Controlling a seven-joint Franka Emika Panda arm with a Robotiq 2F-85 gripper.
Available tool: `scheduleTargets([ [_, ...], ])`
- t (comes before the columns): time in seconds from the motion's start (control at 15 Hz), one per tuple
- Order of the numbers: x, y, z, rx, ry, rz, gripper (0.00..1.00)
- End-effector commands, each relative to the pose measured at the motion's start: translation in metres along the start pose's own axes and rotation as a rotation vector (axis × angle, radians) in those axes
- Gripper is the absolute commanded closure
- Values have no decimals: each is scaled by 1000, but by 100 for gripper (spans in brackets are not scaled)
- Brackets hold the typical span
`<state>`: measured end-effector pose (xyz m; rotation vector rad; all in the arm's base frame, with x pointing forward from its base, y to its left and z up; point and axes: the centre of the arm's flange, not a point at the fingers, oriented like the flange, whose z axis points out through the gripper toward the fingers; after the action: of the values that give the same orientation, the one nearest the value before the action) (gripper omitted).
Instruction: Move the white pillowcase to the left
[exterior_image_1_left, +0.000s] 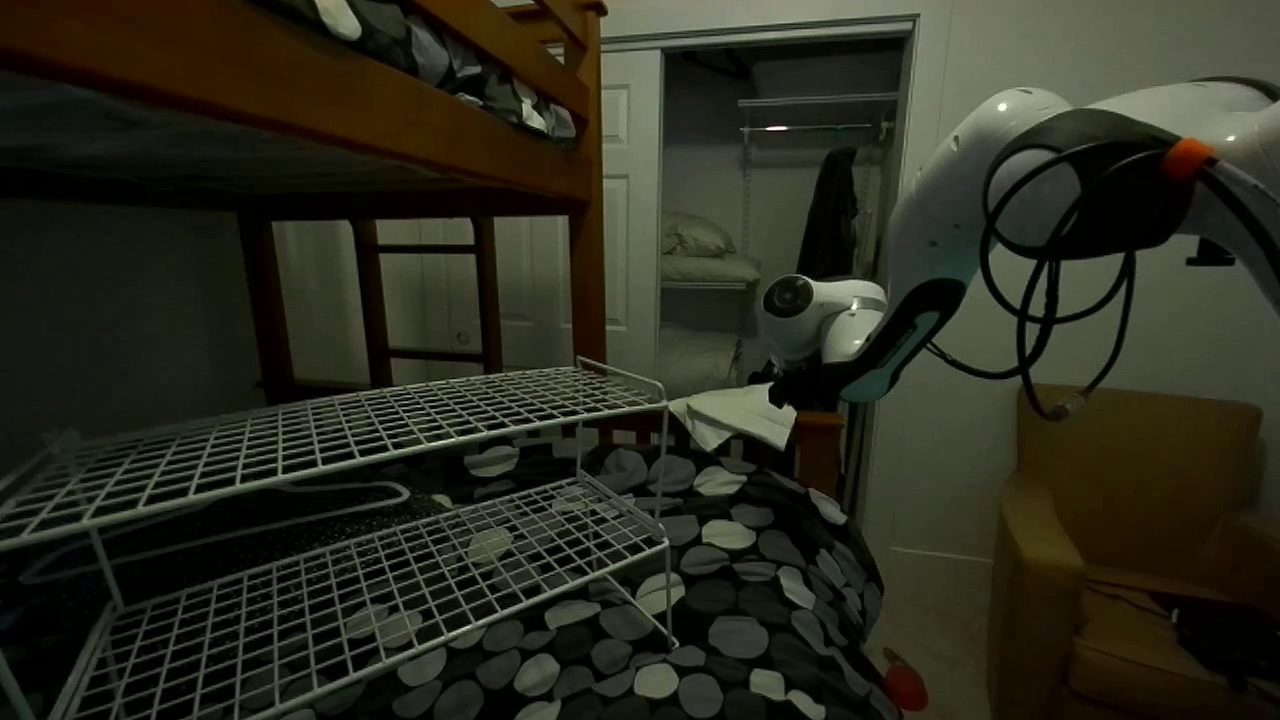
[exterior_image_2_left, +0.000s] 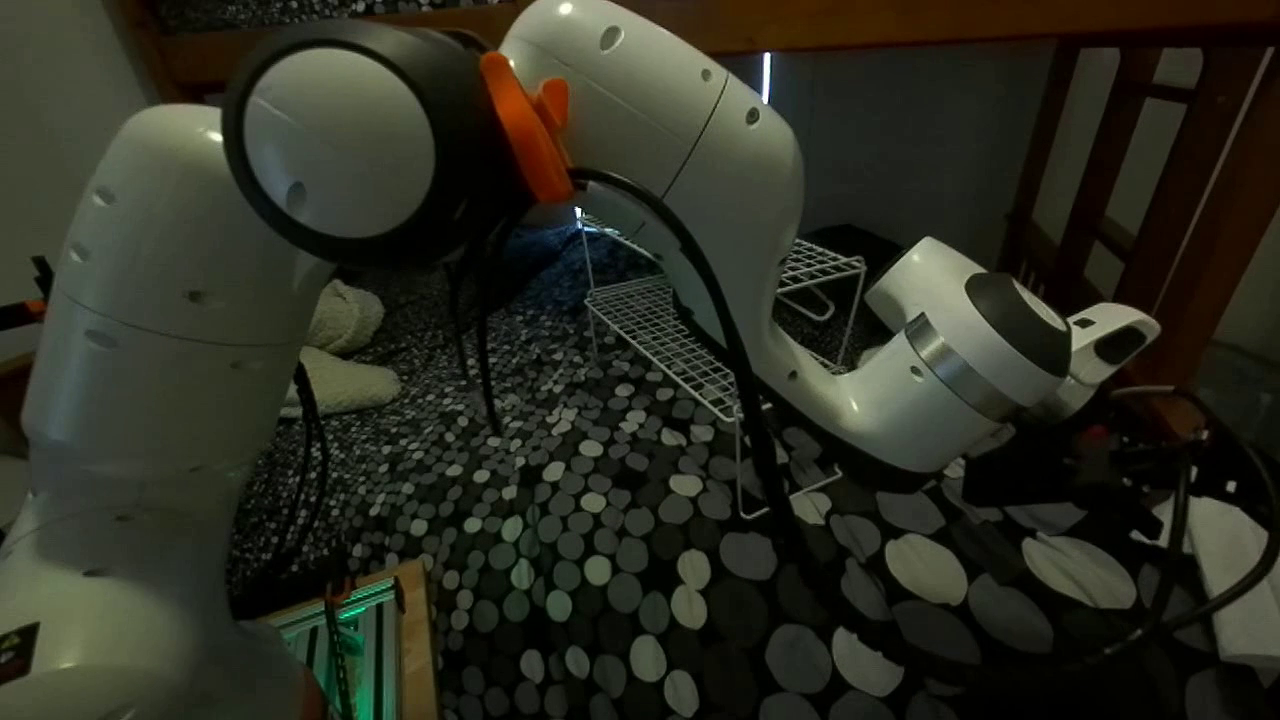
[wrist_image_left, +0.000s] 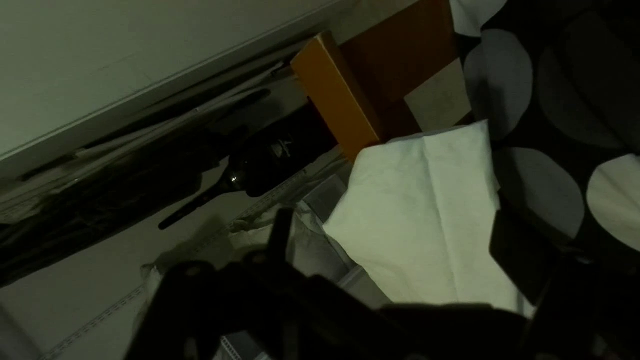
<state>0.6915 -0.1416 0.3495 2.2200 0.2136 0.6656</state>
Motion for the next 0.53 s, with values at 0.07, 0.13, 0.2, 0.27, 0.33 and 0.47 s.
scheduleTargets([
  [0.07, -1, 2, 1, -4, -1, 1, 0],
  [0.13, -1, 2, 1, -4, -1, 1, 0],
  [0.2, 7, -11, 9, -17, 9, -23, 0],
  [0.27, 12, -20, 12, -30, 26, -43, 0],
  [0.33, 19, -30, 17, -44, 45, -69, 0],
  [0.47, 33, -45, 25, -65, 78, -116, 0],
])
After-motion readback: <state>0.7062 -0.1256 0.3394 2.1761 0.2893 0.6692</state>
